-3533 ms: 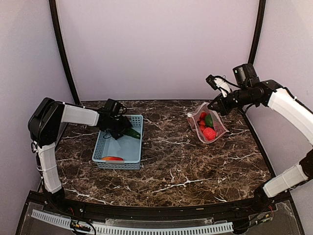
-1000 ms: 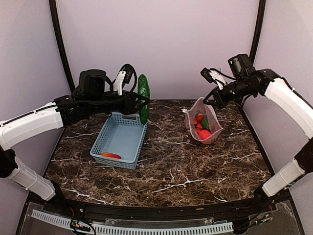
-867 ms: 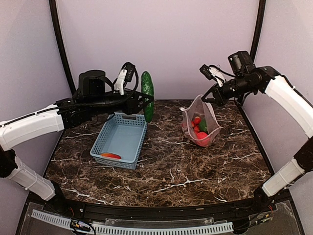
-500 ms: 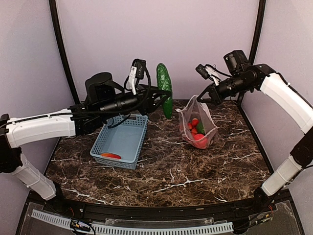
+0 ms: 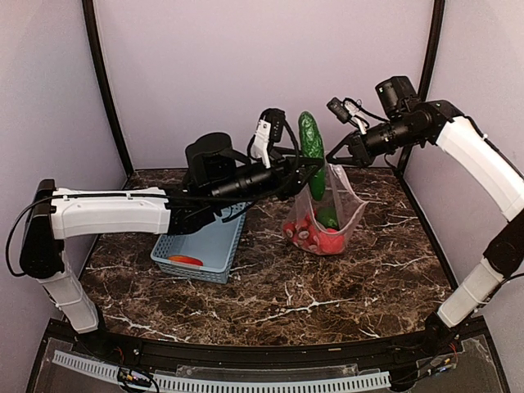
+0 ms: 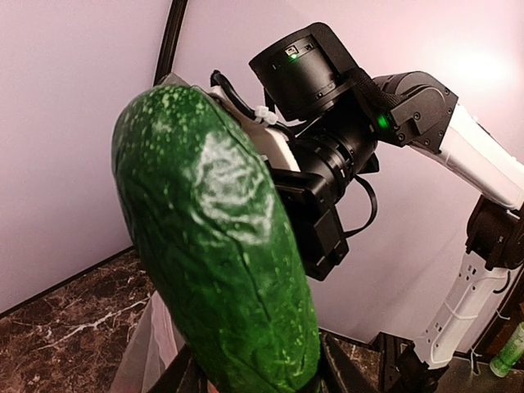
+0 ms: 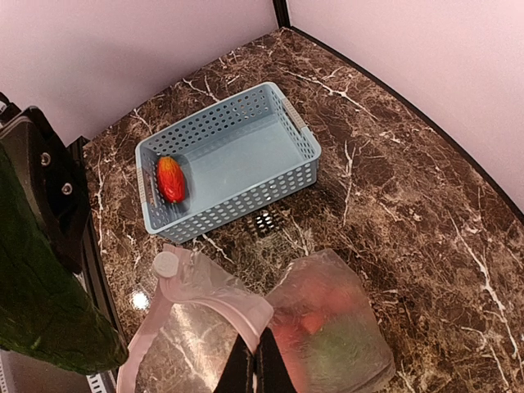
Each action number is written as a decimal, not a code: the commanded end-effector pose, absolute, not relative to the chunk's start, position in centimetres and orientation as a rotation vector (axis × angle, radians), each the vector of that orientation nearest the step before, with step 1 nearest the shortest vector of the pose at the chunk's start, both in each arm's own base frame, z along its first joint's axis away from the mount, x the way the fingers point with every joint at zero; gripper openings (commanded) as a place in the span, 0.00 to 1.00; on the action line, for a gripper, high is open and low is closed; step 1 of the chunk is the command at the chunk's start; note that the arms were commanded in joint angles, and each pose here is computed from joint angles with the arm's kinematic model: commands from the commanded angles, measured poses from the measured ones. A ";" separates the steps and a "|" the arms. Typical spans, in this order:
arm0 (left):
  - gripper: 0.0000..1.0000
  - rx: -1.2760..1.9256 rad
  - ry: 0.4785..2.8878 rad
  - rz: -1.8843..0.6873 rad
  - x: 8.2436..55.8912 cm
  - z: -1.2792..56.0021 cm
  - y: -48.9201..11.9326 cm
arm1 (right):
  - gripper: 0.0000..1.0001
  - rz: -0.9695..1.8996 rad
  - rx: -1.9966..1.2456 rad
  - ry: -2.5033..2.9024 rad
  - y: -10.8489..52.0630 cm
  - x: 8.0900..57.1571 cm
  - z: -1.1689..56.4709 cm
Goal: Place the food in the zip-top bag and seal the zipper
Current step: Place the fake vegetable in the zipper food storage bag.
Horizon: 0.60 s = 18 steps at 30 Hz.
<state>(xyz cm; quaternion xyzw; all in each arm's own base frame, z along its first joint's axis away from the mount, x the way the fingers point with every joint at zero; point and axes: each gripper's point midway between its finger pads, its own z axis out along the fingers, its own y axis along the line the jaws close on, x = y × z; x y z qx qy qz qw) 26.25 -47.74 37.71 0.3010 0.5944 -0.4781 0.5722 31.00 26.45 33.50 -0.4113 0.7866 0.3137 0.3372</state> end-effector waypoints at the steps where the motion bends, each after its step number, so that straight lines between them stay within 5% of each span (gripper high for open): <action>1: 0.35 0.648 1.322 -1.009 26.7 38.6 -48.8 | 0.00 0.878 -1.087 1.989 27.5 30.8 35.2; 16: 0.37 0.615 1.410 -0.707 29.2 32.5 -51.3 | 0.00 0.848 -1.068 2.001 27.2 31.3 35.1; 18: 0.50 0.577 1.439 -0.678 29.8 32.1 -50.9 | 0.00 0.844 -1.068 2.001 27.2 31.3 35.0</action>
